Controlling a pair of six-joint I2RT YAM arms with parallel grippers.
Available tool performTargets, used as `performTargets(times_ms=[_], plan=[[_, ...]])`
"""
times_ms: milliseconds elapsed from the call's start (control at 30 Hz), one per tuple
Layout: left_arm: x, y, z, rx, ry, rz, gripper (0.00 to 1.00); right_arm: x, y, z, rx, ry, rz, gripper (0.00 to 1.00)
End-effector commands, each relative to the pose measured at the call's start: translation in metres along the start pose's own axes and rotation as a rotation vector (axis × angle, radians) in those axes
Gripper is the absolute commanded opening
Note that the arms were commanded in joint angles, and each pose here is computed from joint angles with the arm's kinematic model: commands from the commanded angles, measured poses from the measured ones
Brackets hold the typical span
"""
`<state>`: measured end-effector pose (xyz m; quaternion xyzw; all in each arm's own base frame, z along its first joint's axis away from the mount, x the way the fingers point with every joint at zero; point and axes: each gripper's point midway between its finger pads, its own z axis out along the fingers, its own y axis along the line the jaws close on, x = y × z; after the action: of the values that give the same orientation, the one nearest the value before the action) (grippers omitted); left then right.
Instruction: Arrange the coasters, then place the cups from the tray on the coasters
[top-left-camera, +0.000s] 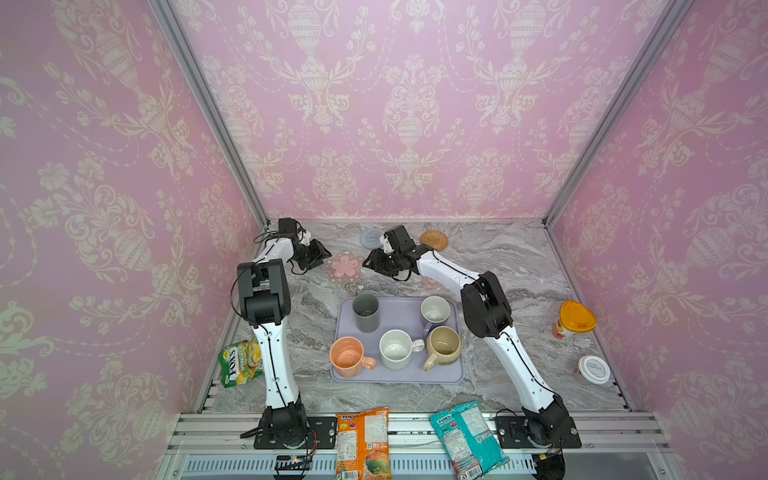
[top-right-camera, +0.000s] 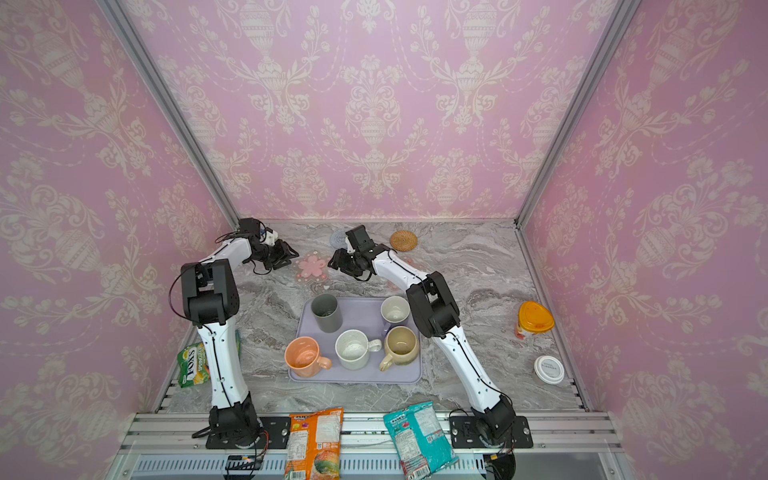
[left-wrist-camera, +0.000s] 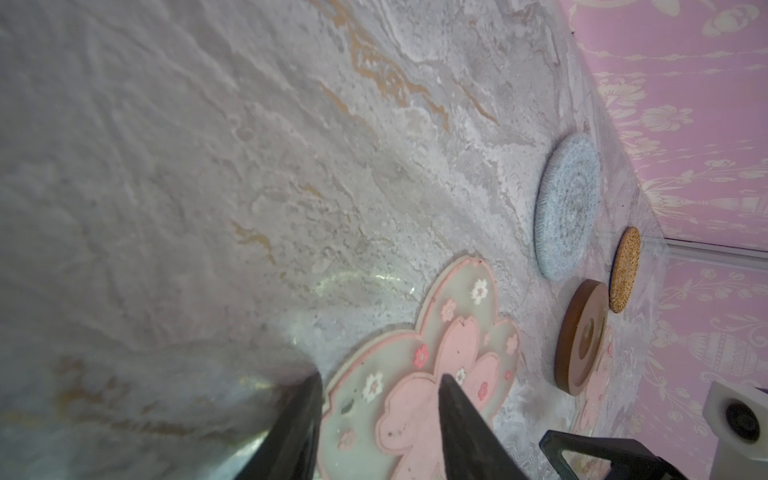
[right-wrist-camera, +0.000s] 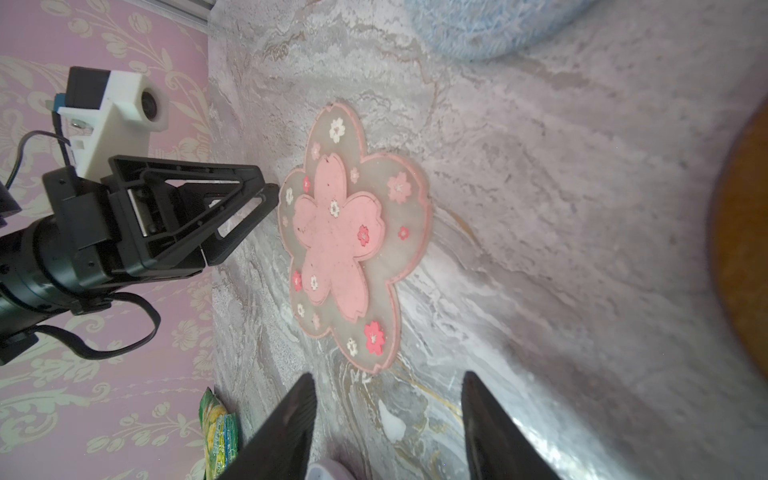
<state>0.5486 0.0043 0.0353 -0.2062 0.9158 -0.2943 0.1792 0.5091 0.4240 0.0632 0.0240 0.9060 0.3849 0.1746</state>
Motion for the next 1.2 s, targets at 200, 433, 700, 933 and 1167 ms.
performTargets(times_ms=[200,433,700,933,1167], plan=[[0.08,-0.001,0.051,-0.038,0.26,-0.039,0.48,0.003,-0.029,0.013,0.04,0.009,0.034,0.57],[0.1,-0.019,0.056,-0.015,0.311,0.004,0.48,0.002,-0.038,0.016,0.042,0.012,0.048,0.57],[0.098,-0.019,0.053,-0.043,0.278,-0.002,0.48,0.004,-0.05,0.009,0.051,0.015,0.058,0.57],[0.081,-0.021,0.042,-0.034,0.241,-0.021,0.48,0.01,-0.053,0.0,0.046,0.021,0.063,0.58],[0.086,-0.021,0.043,-0.028,0.263,-0.023,0.48,0.023,-0.054,-0.006,0.034,0.036,0.09,0.57]])
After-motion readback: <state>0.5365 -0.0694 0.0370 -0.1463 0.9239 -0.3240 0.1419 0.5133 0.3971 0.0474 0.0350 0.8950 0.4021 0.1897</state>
